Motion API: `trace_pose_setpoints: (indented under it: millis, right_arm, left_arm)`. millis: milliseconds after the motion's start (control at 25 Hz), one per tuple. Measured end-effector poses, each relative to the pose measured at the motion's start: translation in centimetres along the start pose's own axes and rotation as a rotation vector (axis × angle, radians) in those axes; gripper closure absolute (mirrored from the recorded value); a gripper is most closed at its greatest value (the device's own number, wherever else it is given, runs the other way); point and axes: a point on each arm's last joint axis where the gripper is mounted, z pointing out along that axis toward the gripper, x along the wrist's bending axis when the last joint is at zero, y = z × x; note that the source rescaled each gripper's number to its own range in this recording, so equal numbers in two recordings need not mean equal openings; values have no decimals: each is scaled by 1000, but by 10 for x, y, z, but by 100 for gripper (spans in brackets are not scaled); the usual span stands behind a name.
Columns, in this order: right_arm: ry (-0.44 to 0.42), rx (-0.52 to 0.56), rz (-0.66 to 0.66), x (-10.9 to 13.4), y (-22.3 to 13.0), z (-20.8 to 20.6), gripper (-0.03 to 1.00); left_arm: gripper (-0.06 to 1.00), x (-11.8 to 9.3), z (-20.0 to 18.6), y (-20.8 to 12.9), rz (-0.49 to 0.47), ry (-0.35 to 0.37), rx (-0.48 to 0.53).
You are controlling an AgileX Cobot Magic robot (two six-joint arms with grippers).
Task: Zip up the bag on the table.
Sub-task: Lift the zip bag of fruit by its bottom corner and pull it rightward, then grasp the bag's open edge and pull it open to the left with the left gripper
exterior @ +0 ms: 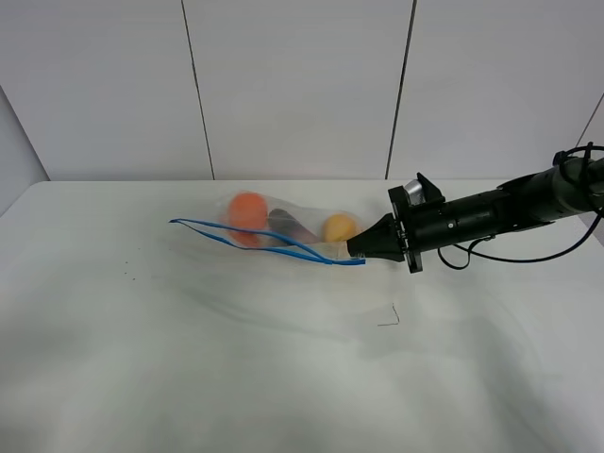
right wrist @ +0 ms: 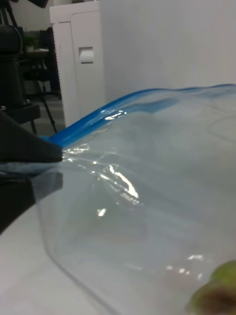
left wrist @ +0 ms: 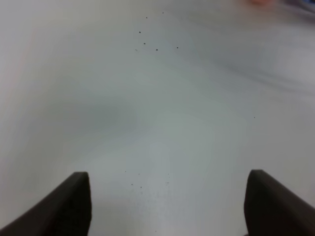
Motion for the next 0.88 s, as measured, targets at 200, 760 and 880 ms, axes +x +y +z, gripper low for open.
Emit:
trace_pose_setpoints:
  millis: [200,760,880]
  right_arm:
    - [1,-2,-3,1,0,0,97]
    - [2,-3,-6,1,0,0,97]
    - [2,-3,-6,1,0,0,97]
  left_arm:
    - [6,0,0,0,0,0,0]
    - [6,-3,21,102,-9,-24,44]
    - [6,-3,48,131,66,-25,54]
